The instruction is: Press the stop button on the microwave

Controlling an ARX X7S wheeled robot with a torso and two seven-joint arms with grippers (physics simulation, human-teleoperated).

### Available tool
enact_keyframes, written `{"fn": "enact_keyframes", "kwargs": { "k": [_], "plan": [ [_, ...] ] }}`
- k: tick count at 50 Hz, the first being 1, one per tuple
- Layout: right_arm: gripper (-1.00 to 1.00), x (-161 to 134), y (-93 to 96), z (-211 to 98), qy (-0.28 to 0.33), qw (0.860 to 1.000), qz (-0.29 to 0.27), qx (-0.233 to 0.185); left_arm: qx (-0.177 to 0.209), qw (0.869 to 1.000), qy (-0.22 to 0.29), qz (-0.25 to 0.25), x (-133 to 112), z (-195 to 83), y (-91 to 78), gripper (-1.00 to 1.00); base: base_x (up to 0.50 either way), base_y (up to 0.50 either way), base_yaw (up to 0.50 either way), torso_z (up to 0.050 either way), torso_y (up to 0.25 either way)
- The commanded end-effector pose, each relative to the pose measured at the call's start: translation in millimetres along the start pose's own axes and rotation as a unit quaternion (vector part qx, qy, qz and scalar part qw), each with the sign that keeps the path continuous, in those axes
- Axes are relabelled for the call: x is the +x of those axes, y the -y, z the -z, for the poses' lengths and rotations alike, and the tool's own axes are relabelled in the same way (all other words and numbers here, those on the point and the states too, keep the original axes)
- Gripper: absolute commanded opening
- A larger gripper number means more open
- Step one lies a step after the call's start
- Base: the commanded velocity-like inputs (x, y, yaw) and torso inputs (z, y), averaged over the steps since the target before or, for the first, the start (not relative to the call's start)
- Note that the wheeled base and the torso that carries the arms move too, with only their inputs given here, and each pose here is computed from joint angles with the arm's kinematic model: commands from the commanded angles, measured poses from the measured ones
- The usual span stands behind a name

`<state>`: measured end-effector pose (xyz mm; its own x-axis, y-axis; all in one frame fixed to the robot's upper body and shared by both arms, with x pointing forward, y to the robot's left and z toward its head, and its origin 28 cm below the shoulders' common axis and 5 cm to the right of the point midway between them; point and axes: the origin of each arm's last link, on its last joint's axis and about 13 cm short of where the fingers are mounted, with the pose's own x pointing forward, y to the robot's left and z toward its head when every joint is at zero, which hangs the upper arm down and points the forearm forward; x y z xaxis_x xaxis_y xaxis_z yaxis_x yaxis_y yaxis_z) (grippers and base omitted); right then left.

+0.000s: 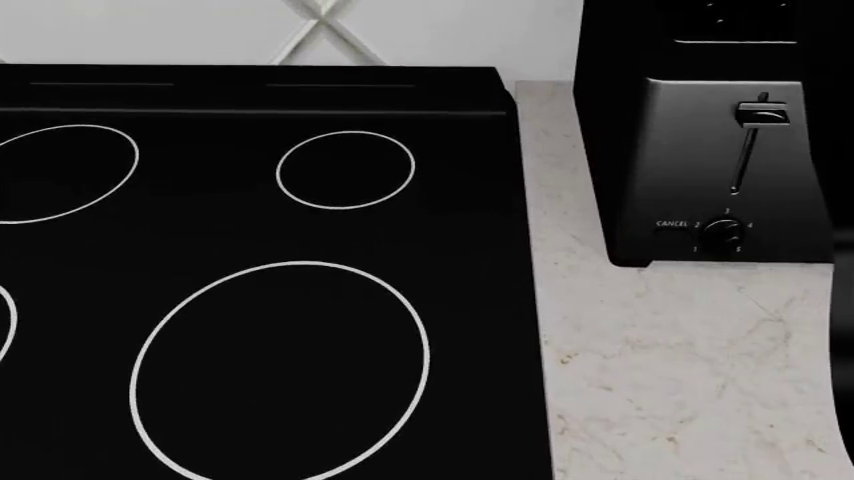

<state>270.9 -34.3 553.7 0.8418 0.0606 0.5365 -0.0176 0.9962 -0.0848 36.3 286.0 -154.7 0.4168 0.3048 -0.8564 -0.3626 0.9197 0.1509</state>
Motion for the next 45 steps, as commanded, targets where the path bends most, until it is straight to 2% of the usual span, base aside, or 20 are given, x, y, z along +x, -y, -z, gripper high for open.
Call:
{"fn": "enact_keyframes", "kwargs": {
  "k": [1, 19, 45],
  "plan": [
    [-1.00, -1, 2.1, 10, -0.016, 1.000, 0.008, -0.012, 0.000, 1.000, 0.000, 0.000, 0, 0, 0.0, 1.00, 0.00, 0.00, 0.00, 0.000, 0.000],
    [-1.00, 1, 5.2, 28, -0.040, 0.998, 0.016, -0.038, 0.000, 1.000, 0.000, 0.000, 0, 0, 0.0, 1.00, 0.00, 0.00, 0.00, 0.000, 0.000],
    [-1.00, 0, 8.8, 45, -0.063, 0.997, 0.024, -0.039, 0.000, 1.000, 0.000, 0.000, 0, 0, 0.0, 1.00, 0.00, 0.00, 0.00, 0.000, 0.000]
  ]
}}
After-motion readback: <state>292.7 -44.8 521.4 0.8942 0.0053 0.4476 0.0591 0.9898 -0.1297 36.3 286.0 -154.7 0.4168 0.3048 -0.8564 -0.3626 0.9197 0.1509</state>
